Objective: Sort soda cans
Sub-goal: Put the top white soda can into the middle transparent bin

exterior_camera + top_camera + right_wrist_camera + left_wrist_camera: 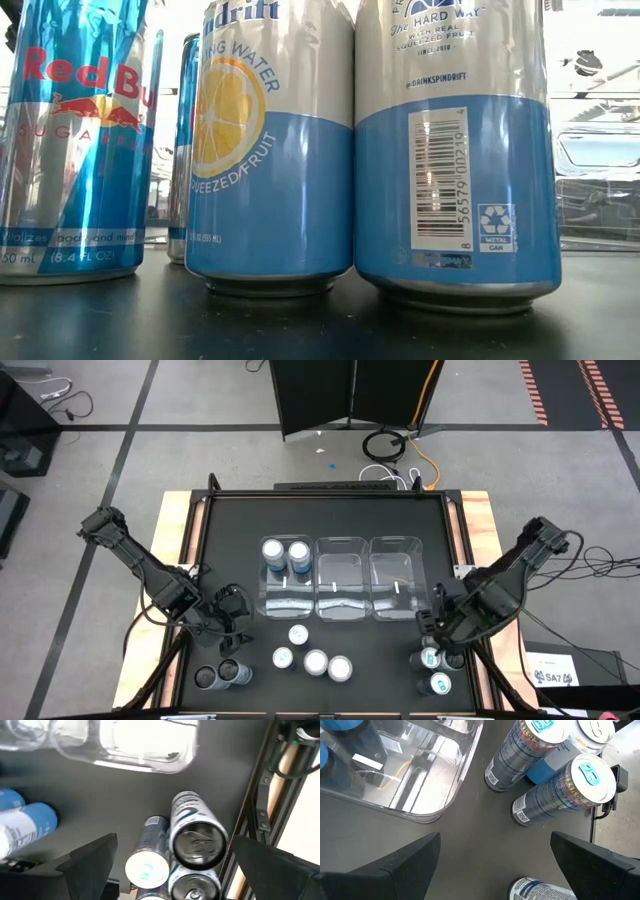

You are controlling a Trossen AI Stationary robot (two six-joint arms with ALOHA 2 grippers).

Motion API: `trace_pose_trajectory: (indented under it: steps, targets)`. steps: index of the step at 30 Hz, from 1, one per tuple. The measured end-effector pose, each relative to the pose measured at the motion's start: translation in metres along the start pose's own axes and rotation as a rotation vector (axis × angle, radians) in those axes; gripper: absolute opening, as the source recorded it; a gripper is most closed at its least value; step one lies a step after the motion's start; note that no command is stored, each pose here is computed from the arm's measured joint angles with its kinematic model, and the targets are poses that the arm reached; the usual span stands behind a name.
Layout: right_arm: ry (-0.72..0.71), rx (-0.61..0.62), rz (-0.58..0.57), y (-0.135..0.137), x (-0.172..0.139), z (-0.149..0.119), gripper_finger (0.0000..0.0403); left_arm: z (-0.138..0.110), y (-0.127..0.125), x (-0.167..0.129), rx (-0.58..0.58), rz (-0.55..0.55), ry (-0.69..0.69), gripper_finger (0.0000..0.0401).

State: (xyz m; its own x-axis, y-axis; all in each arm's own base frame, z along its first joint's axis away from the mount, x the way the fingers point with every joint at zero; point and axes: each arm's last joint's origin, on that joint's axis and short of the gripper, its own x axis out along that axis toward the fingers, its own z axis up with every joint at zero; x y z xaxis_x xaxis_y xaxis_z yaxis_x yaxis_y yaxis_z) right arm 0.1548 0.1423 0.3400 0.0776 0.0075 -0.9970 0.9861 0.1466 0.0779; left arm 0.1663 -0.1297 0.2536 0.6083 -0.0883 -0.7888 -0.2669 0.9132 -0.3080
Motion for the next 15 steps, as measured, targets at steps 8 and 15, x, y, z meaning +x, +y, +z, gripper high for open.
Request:
trace_pose_trajectory:
  steps: [8, 15]
  targets:
    - [0.04, 0.055, -0.071, -0.016, 0.008, -0.008, 0.0389, 0.001, 0.001, 0.0, 0.0, 0.024, -0.037, 0.0386]
    - [0.038, 0.056, -0.125, -0.012, 0.019, -0.019, 0.0389, 0.002, 0.001, 0.0, 0.001, 0.039, -0.059, 0.0386]
